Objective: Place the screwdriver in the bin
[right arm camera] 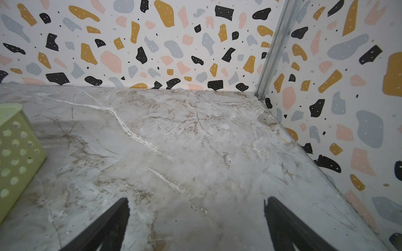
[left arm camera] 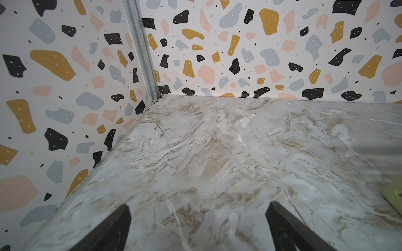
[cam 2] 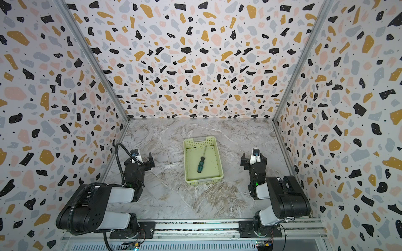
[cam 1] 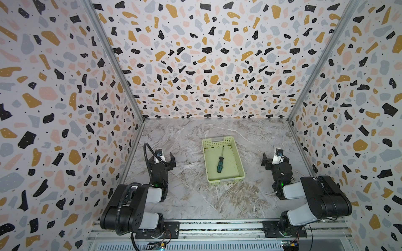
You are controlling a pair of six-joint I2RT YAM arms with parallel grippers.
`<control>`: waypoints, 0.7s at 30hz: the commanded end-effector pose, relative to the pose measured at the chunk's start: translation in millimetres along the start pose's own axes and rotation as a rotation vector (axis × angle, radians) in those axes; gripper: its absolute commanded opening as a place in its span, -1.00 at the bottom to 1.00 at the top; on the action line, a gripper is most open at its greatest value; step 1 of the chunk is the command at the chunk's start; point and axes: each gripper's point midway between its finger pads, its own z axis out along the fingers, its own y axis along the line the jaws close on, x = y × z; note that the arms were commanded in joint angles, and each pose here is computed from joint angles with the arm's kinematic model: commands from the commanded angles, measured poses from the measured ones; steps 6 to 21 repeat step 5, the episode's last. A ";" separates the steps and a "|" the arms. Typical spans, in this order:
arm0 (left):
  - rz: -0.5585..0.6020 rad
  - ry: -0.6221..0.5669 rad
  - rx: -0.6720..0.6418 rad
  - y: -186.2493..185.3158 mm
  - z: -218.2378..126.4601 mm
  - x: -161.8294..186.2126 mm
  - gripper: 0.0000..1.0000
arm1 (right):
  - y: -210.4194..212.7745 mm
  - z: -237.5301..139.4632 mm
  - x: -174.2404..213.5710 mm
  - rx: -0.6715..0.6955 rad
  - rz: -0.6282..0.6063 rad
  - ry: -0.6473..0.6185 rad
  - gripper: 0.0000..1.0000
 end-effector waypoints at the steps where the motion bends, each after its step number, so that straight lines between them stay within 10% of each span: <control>1: -0.024 -0.046 -0.019 4.4 -1.3 -10.2 0.99 | 0.6 0.4 -9.5 0.002 0.009 -0.034 0.97; 21: -0.023 -0.046 -0.019 4.4 -1.0 -10.4 0.99 | 0.3 -0.5 -9.9 0.002 0.010 -0.036 0.98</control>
